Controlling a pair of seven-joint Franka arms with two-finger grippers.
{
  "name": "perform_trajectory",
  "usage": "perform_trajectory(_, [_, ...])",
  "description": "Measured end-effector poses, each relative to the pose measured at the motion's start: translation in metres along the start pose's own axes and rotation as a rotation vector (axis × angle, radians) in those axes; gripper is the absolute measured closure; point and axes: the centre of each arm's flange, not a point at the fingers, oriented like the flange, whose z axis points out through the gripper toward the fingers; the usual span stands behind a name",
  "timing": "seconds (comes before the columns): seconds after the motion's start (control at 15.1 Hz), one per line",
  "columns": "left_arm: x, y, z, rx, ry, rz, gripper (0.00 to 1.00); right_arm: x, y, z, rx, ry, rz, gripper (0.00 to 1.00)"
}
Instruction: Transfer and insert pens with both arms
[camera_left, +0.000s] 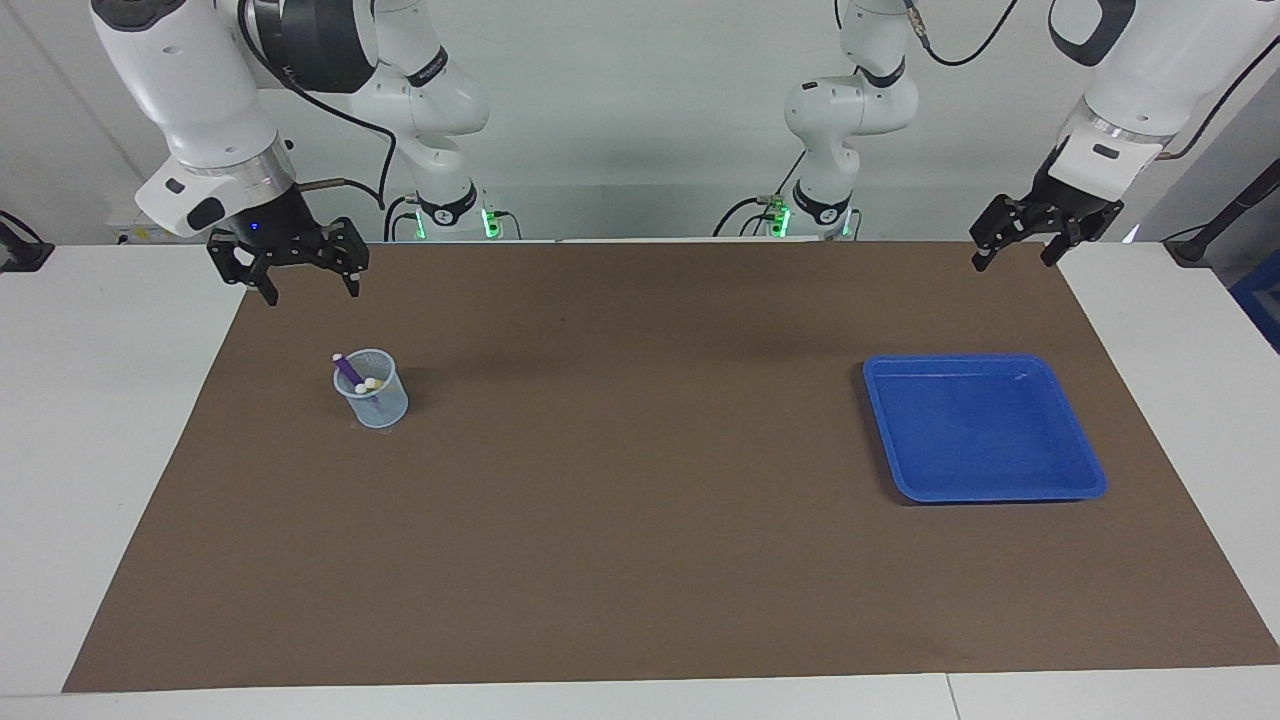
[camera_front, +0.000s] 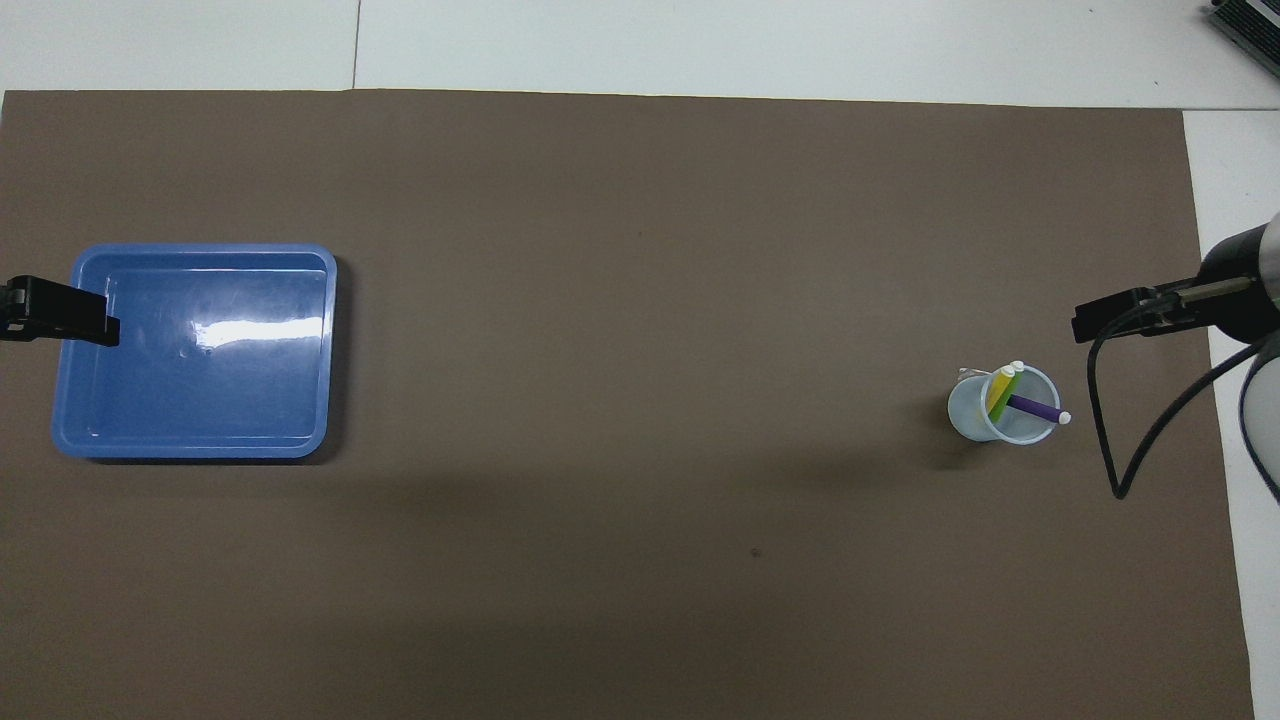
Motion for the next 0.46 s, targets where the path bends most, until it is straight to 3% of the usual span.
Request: perform_trajectory(0.46, [0.0,0.0,0.0,0.0,0.0,0.0,0.0,0.0003,-0.0033,-0.0001,0.0,0.0,0.004,0.0])
